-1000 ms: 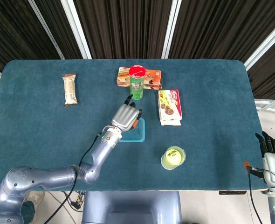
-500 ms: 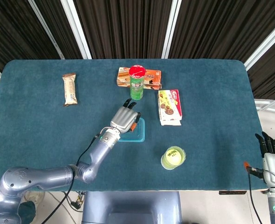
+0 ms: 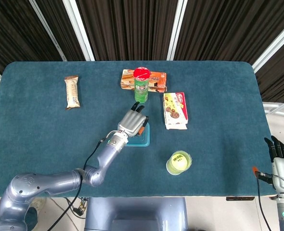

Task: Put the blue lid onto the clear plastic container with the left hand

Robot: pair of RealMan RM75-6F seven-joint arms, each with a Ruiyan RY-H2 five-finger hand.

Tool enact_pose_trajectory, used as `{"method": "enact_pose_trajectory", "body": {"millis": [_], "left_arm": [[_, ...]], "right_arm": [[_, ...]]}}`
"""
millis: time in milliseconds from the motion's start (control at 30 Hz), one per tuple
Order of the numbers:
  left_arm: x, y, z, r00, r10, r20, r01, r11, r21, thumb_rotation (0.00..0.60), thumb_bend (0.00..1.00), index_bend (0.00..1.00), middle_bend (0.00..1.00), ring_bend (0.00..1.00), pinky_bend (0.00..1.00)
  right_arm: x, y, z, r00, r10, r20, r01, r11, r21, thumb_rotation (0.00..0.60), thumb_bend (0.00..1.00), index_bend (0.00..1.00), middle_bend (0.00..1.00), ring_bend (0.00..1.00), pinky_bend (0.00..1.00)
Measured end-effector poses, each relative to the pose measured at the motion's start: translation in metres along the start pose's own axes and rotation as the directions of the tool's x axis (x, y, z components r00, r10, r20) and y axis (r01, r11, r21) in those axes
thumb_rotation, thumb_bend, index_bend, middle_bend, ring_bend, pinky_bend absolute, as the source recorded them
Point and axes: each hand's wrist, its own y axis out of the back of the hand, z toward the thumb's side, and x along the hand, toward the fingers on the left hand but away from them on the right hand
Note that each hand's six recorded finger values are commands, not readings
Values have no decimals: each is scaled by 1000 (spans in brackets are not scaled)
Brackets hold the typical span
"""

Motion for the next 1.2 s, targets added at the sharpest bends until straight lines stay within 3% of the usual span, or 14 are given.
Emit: {"method": "enact_pose_trajectory", "body": {"millis": [1200], "left_arm": [[16, -18, 1, 999, -52, 4, 52, 998, -43, 600, 451, 600, 644, 141, 0]], "right_arm": [[0, 0, 0, 1000, 3, 4, -3, 1000, -1, 600, 292, 101, 0, 2, 0]]}}
